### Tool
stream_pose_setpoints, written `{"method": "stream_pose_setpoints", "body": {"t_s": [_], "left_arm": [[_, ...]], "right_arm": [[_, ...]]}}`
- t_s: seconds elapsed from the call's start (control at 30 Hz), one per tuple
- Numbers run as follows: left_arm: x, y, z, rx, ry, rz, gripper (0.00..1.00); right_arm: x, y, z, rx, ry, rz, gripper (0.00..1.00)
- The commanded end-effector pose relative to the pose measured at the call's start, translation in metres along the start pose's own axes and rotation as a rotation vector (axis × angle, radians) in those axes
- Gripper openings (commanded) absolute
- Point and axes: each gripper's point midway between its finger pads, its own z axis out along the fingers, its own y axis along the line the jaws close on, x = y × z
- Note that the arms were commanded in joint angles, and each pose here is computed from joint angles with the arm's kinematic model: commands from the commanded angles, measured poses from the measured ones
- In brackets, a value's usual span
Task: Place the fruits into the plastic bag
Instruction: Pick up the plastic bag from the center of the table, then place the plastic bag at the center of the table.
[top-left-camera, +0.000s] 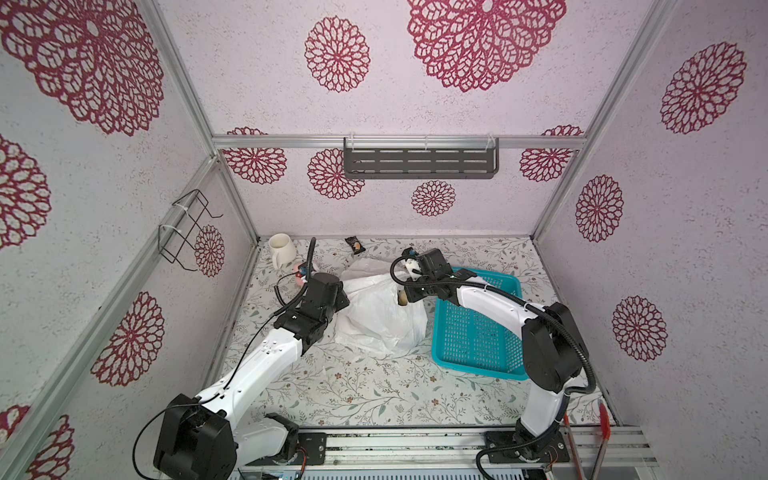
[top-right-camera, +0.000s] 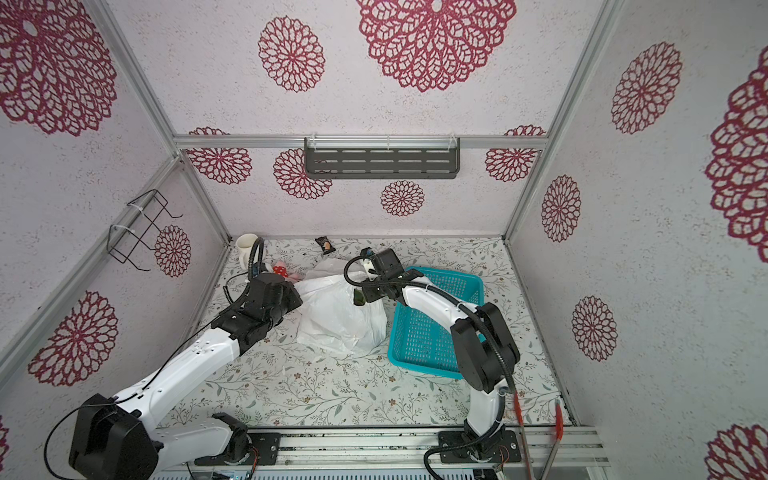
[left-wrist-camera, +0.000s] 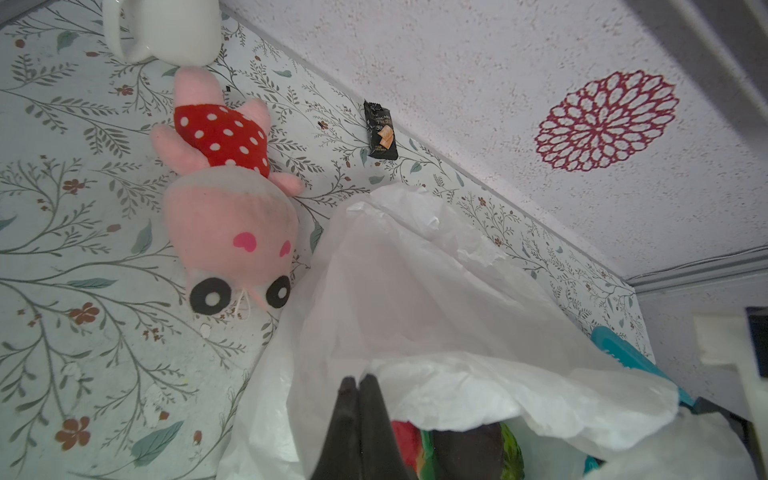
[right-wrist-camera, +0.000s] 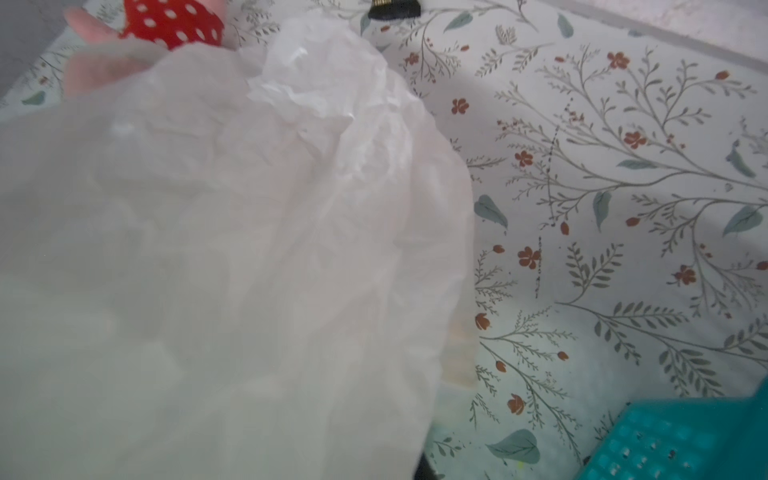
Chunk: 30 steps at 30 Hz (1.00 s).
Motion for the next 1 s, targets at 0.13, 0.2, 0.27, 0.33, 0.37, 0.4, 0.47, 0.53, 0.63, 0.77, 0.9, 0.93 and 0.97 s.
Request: {"method": "stream_pose_setpoints", "body": {"t_s": [0.13,0.2,0.27,0.33,0.37,0.4,0.47,0.53,0.63,0.77,0.9,0.93,0.97], "left_arm": [[-0.005,-0.013,0.001,0.04,0.018,0.022,0.0],[-0.007,-0.025,0.001,0.09,0.029,0.027,0.0],[-0.01,-0.045,0.0,0.175,0.044,0.043,0.0],[-0.014,-0.066,-0.001,0.25,0.056,0.058,0.0],[-0.016,-0.074,-0.001,0.272,0.062,0.064,0.0],[-0.019,-0.08,0.0,0.287,0.067,0.068,0.0],[-0.022,-0.088,0.003,0.297,0.073,0.07,0.0],[-0.022,-0.093,0.009,0.302,0.08,0.073,0.0],[-0.015,-0.101,0.016,0.328,0.11,0.082,0.0],[0.002,-0.112,0.025,0.347,0.164,0.093,0.0],[0.019,-0.114,0.035,0.333,0.201,0.087,0.0],[0.021,-0.112,0.038,0.324,0.206,0.075,0.0],[0.023,-0.109,0.042,0.31,0.208,0.063,0.0]], "right_arm": [[-0.124,0.033,-0.14,-0.113,-0.429,-0.028,0.0],[-0.135,0.038,-0.161,-0.124,-0.47,-0.04,0.0],[-0.142,0.039,-0.176,-0.12,-0.498,-0.045,0.0],[-0.146,0.037,-0.187,-0.108,-0.525,-0.044,0.0],[-0.147,0.036,-0.192,-0.1,-0.536,-0.042,0.0],[-0.147,0.035,-0.195,-0.09,-0.543,-0.041,0.0],[-0.141,0.03,-0.189,-0.065,-0.526,-0.036,0.0],[-0.131,0.021,-0.174,-0.028,-0.474,-0.017,0.0],[-0.108,0.009,-0.143,-0.001,-0.358,0.042,0.0],[-0.075,-0.008,-0.107,-0.01,-0.238,0.163,0.0],[-0.052,-0.029,-0.078,-0.043,-0.151,0.279,0.0],[-0.049,-0.035,-0.073,-0.05,-0.139,0.306,0.0],[-0.046,-0.042,-0.067,-0.054,-0.127,0.334,0.0]]}}
